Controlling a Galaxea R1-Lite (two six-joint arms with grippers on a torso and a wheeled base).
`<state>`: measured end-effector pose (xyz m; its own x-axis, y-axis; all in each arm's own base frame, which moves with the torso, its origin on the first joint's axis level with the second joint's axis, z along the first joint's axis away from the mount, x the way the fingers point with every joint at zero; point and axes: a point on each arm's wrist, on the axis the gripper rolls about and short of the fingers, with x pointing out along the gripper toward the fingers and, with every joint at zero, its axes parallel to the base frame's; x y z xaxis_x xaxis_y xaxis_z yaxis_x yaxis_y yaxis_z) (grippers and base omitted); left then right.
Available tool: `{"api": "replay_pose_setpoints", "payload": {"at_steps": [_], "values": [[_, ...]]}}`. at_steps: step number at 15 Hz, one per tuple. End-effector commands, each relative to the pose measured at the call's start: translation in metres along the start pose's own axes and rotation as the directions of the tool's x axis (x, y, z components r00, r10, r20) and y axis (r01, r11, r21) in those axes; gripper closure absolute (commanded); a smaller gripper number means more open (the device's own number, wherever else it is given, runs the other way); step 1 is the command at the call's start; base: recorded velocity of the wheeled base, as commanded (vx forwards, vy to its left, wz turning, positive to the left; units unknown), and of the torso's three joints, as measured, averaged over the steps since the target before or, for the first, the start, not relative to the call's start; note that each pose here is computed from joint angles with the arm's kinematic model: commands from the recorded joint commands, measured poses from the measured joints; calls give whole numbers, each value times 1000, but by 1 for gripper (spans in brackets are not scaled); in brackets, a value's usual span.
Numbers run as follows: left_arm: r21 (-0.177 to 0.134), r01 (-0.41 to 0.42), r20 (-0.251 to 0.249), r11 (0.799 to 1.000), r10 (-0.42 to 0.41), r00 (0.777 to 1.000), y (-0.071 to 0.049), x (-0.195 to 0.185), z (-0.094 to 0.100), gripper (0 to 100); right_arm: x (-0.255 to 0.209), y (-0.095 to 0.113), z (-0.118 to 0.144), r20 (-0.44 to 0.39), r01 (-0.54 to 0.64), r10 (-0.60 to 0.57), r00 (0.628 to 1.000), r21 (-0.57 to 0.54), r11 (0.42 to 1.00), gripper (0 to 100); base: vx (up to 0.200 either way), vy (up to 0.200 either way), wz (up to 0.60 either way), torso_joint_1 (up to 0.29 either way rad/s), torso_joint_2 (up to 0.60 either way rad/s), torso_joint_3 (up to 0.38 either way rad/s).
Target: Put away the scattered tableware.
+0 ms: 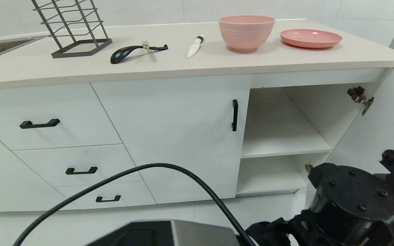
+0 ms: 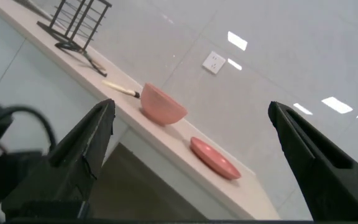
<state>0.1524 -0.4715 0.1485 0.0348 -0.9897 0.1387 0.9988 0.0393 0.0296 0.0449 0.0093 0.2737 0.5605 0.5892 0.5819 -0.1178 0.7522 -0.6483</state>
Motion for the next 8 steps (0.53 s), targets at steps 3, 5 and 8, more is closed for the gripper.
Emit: {"api": "replay_pose_setpoints", "payload": {"at_steps": [3, 5, 8], "values": [[-2, 106, 69, 994, -106, 992, -43, 38, -42, 0, -3, -3, 16, 31, 30, -28, 999, -71, 997, 0, 0, 0, 0, 0, 0, 0], [8, 168, 97, 986, -168, 981, -53, 39, -55, 0, -5, -3, 21, 45, 35, -31, 998, -84, 996, 0, 0, 0, 0, 0, 0, 0], [6, 121, 66, 993, -121, 990, -16, 4, -40, 0, -6, -2, 21, 44, 32, -29, 999, -80, 996, 0, 0, 0, 0, 0, 0, 0]]}}
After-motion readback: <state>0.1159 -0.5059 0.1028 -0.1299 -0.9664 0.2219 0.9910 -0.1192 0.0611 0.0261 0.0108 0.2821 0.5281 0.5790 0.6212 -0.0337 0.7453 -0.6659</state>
